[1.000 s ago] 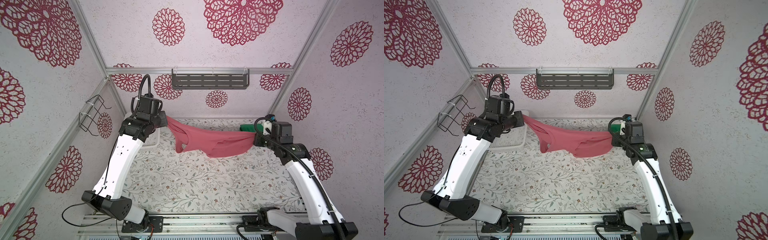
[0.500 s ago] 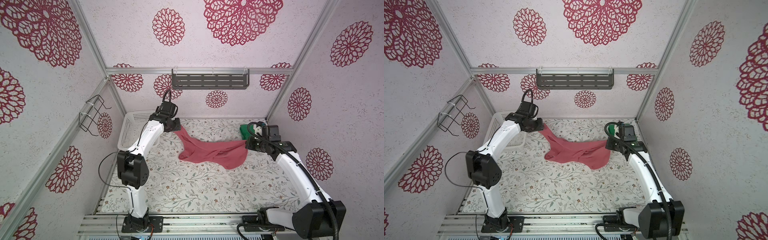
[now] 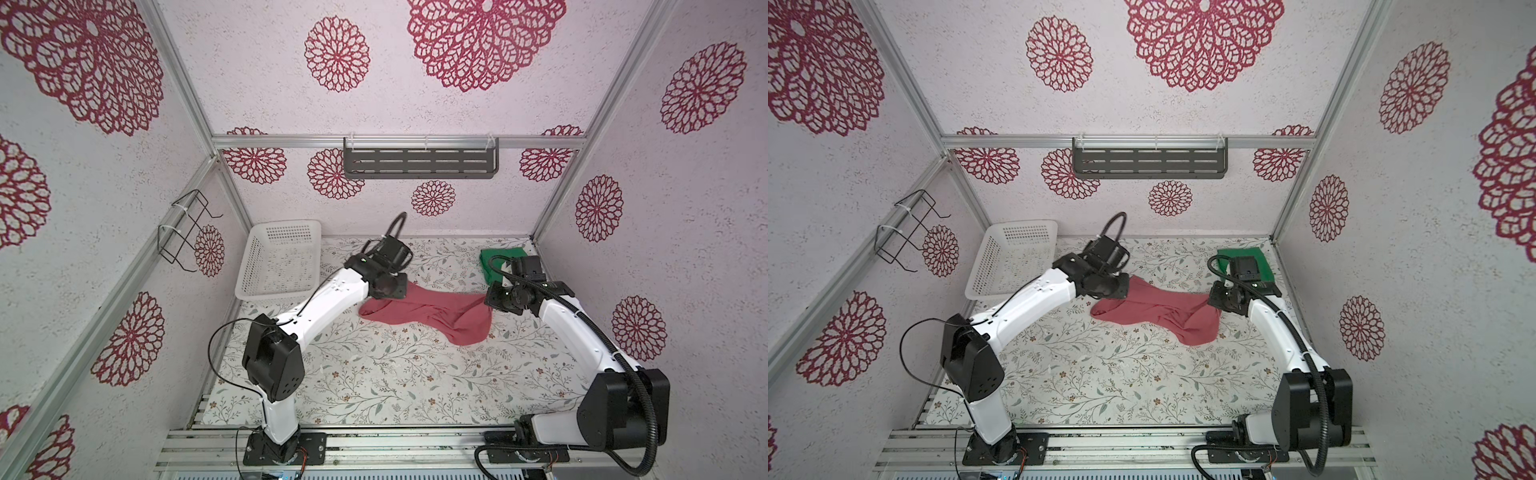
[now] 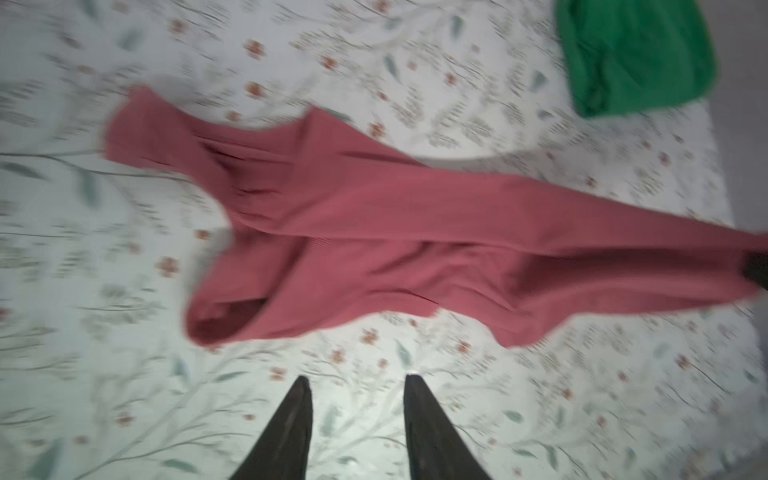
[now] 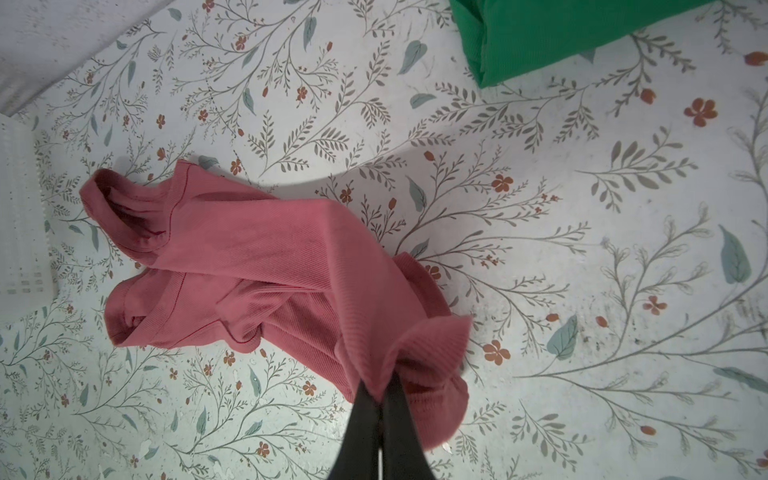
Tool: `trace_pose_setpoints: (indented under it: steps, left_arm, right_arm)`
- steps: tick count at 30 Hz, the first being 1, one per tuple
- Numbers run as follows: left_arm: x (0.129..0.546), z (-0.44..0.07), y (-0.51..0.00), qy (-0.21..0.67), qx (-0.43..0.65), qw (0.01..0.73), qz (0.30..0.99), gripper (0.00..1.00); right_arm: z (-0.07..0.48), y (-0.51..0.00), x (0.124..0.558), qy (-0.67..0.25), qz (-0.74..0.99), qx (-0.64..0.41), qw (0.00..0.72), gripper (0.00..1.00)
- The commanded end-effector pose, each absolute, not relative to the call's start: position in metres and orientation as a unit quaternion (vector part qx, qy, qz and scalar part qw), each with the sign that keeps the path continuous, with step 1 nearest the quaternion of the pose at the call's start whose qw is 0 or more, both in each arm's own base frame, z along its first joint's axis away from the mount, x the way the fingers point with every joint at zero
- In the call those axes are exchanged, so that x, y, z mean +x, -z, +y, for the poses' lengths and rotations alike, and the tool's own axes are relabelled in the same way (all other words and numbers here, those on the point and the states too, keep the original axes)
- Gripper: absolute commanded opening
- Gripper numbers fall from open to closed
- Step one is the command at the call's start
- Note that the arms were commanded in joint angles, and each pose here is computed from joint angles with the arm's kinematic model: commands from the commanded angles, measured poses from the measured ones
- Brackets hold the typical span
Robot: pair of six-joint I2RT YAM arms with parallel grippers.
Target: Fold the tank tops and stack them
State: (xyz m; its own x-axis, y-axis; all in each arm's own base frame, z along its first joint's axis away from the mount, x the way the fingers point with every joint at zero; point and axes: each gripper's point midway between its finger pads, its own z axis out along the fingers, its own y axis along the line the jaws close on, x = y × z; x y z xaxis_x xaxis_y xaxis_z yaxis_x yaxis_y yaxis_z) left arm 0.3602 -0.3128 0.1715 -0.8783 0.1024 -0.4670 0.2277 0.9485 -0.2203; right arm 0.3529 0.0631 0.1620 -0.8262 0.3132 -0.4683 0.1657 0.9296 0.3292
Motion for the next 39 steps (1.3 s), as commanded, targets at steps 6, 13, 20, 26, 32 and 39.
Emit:
trace_pose_setpoints:
  steps: [6, 13, 20, 26, 32, 39]
  left_arm:
    - [0.366, -0.359, -0.075, 0.137, 0.064, 0.148, 0.977, 0.61]
    - [0.38, -0.359, -0.044, 0.099, 0.076, 0.127, 0.984, 0.22]
    - [0.39, -0.319, -0.14, 0.059, 0.098, 0.207, 0.972, 0.0]
    - [0.384, -0.249, -0.223, 0.029, 0.083, 0.274, 0.958, 0.0]
    - [0.385, -0.249, -0.225, 0.081, 0.067, 0.282, 0.954, 0.0]
    - [0.383, -0.347, -0.136, 0.12, 0.123, 0.206, 0.963, 0.45]
  right_arm:
    - [0.064, -0.172, 0.353, -0.158, 0.934, 0.13, 0.294, 0.0]
    - [0.064, -0.17, 0.345, -0.16, 0.933, 0.127, 0.295, 0.01]
    - [0.052, -0.168, 0.344, -0.15, 0.935, 0.138, 0.292, 0.0]
    - [0.05, -0.175, 0.349, -0.158, 0.931, 0.139, 0.298, 0.0]
    - [0.053, -0.182, 0.352, -0.17, 0.927, 0.138, 0.304, 0.0]
    - [0.053, -0.177, 0.346, -0.171, 0.927, 0.146, 0.3, 0.01]
